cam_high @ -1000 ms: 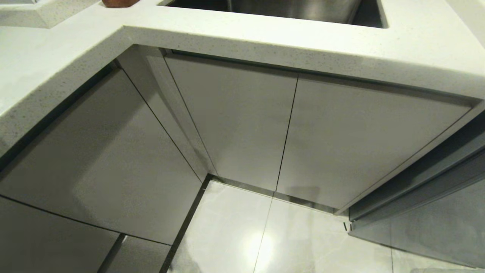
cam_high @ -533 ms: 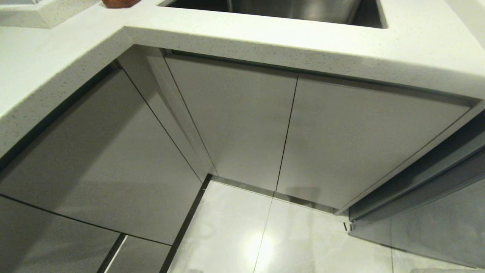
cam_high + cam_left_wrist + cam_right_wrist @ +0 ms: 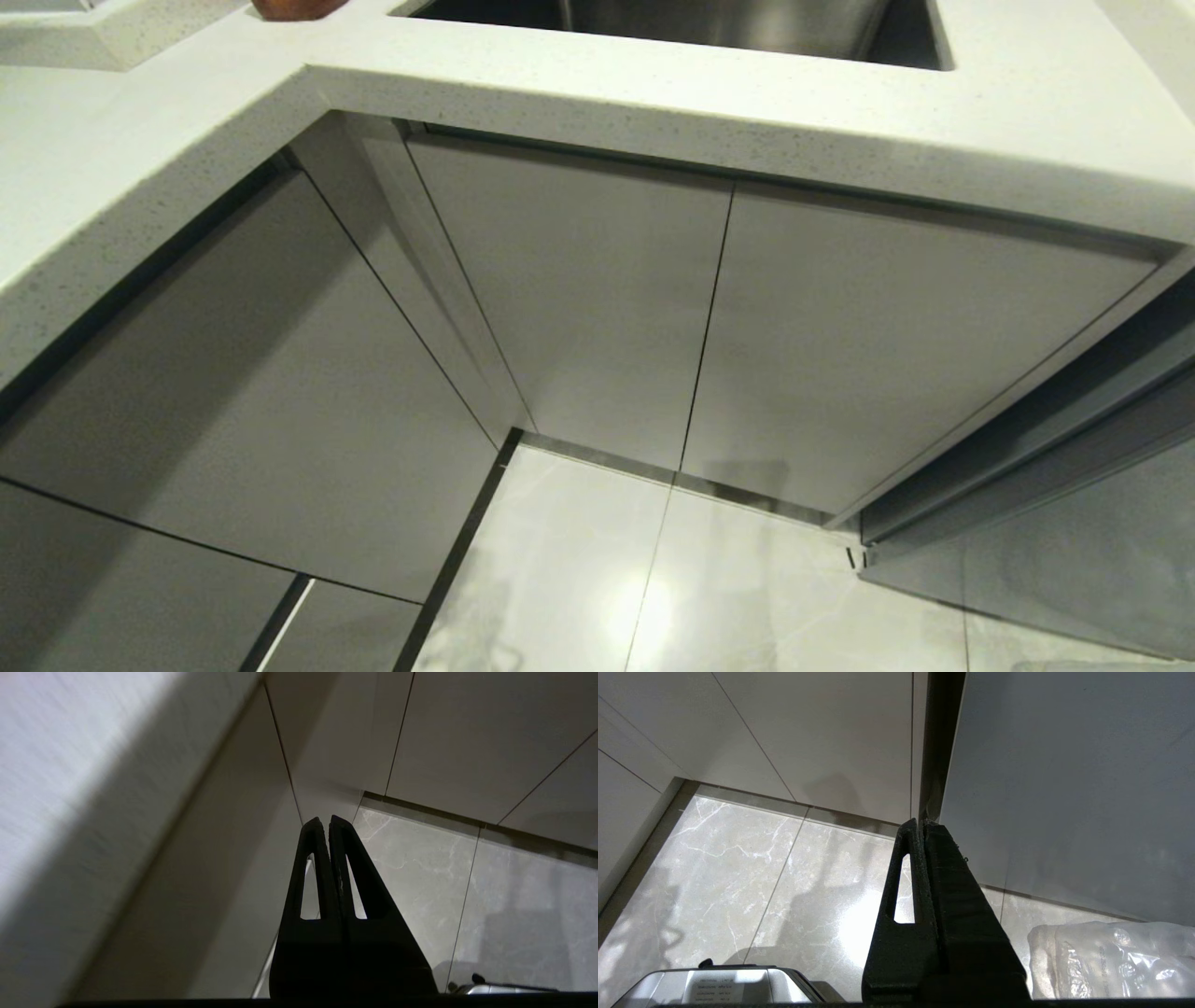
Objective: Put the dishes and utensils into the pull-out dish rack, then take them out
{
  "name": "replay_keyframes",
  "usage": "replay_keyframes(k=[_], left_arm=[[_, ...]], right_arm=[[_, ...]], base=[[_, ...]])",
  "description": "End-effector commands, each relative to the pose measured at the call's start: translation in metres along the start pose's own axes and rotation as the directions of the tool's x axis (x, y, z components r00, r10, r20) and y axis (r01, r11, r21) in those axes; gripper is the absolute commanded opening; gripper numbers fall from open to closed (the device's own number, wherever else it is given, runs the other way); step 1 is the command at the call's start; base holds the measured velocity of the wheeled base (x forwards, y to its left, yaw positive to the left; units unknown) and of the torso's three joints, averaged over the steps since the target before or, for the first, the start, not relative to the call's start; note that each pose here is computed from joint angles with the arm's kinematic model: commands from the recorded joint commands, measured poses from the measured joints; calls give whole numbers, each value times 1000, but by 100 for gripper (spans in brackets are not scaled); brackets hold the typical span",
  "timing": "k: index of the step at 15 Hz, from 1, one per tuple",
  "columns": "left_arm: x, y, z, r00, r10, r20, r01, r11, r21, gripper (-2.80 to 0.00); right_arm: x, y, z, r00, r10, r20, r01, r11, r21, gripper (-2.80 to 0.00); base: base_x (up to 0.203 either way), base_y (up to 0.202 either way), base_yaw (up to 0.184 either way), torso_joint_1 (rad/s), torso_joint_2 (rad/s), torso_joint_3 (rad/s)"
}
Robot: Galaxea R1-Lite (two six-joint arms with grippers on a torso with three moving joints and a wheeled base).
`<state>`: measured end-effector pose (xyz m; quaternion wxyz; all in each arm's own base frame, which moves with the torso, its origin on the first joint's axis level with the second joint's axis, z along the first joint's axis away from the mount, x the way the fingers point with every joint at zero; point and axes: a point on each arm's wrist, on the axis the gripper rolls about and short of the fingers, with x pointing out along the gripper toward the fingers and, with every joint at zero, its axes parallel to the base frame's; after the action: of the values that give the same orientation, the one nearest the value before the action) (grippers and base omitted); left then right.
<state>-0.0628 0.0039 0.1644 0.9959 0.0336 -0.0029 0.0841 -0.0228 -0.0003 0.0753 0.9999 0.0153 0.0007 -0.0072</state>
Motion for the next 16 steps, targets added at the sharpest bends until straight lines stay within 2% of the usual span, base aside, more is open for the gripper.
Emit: replay_keyframes(k=[1,3,5,6,7,8,9,10,14,16], left_arm=[[8,-4,-32,1000,-2,19,3,1000,-20,-280],[23,-9,-58,999,-46,-1,46,998,-30,-280],[35,-14,-78,996,-85,33,86,996,-25,-280],[38,-15,-82,992,-113,60,115,993,-16,-280],[38,-16,-84,990,-133,42,133,991,-2,-280],[38,-16,-90,988,-152,-14,152,988,16,-280],[38,-17,-90,986,-168,-9,168,985,44,-280],[38,-17,-90,985,-174,-7,174,984,48,-280],[38,-17,-89,986,-165,-5,164,985,-58,-280],[38,-17,-89,986,-165,-5,164,985,-58,-280]], right_arm=[[0,0,-1,1000,0,-3,0,1000,0,-280],[0,0,-1,1000,1,-3,-1,1000,0,-280],[0,0,-1,1000,0,-3,0,1000,0,-280],[0,0,-1,1000,1,-2,-1,1000,0,-280],[0,0,0,1000,1,-2,-1,1000,0,-280],[0,0,-1,1000,0,-3,0,1000,0,-280],[0,0,-1,1000,-1,-2,1,1000,0,-280],[0,0,-1,1000,0,-3,0,1000,0,-280],[0,0,-1,1000,0,-3,0,1000,0,-280],[0,0,-1,1000,-1,-2,1,1000,0,-280]], base=[[0,0,0,0,0,0],[0,0,0,0,0,0],[0,0,0,0,0,0],[0,0,0,0,0,0],[0,0,0,0,0,0],[0,0,0,0,0,0],[0,0,0,0,0,0],[0,0,0,0,0,0],[0,0,0,0,0,0],[0,0,0,0,0,0]])
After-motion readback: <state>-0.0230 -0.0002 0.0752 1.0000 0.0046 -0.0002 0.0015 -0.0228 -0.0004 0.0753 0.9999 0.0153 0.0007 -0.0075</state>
